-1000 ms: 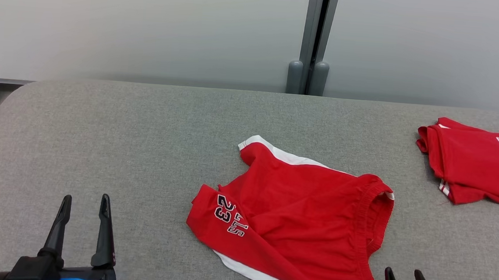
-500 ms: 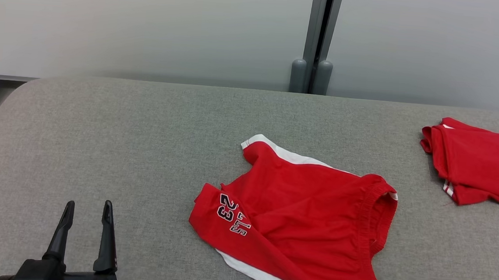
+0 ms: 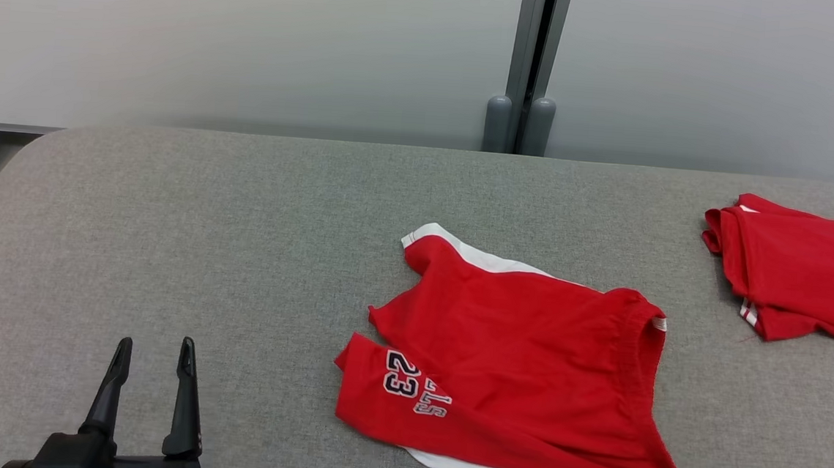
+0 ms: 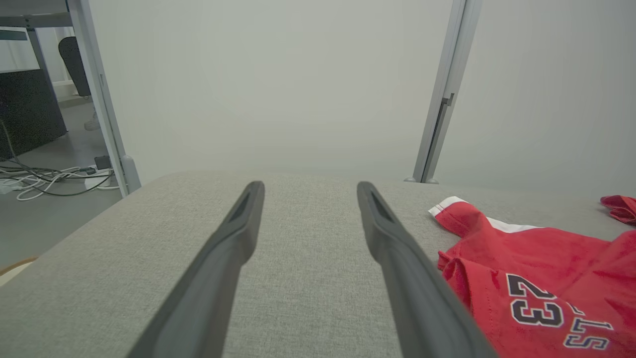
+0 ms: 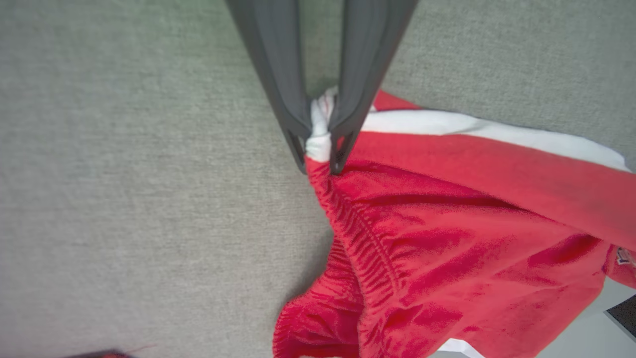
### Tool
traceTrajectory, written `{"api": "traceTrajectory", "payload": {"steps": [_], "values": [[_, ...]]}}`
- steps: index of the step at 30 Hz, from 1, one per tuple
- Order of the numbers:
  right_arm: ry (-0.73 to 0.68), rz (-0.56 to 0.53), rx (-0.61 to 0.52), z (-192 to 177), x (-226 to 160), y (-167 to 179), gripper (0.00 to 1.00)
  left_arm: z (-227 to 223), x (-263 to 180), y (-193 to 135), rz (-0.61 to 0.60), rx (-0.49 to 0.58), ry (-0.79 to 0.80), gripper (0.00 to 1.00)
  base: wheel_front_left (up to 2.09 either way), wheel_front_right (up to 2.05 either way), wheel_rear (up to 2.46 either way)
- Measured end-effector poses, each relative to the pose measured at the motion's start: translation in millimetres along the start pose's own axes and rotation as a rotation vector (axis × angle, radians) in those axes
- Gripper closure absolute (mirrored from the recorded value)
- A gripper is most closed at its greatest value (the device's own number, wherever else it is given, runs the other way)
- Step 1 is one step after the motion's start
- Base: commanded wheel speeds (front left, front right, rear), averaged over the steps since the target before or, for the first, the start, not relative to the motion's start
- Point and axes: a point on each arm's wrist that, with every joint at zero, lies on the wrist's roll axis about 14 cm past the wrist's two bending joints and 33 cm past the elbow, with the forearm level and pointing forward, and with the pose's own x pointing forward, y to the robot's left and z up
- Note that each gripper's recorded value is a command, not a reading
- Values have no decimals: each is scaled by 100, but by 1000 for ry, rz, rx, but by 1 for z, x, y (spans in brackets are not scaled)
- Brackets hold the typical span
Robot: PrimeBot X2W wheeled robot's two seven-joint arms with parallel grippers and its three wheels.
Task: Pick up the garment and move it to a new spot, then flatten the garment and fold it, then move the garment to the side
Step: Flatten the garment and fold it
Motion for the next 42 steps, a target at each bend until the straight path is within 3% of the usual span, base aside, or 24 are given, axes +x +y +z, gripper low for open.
{"api": "traceTrajectory", "payload": {"steps": [7, 11, 12, 13, 25, 32, 37, 42], "values": [[-3, -110, 27, -6, -29, -43, 100, -2, 2, -8, -26, -16, 5, 0, 0, 0, 0], [-4, -114, 37, -3, -36, -43, 100, -5, 5, -15, -44, -25, 14, 0, 0, 0, 0], [-22, -109, 38, 2, -36, -41, 18, -6, 5, -16, -48, -26, 17, 0, 0, 0, 0], [-40, -105, 38, 7, -35, -39, 0, -7, 5, -17, -51, -28, 19, 0, 0, 0, 0], [-378, -8, 4, 94, -30, -4, 0, -11, 7, -27, -81, -30, 33, 0, 0, 0, 0], [-486, 67, -18, 127, -29, 24, 0, -16, 6, -40, -118, -31, 49, 0, 0, 0, 0], [-487, 85, -10, 127, -28, 31, 0, -22, 5, -53, -159, -35, 69, 0, 0, 0, 0], [-476, 76, -4, 123, -28, 29, 0, -45, -4, -92, -304, -41, 149, 0, 0, 0, 0]]}}
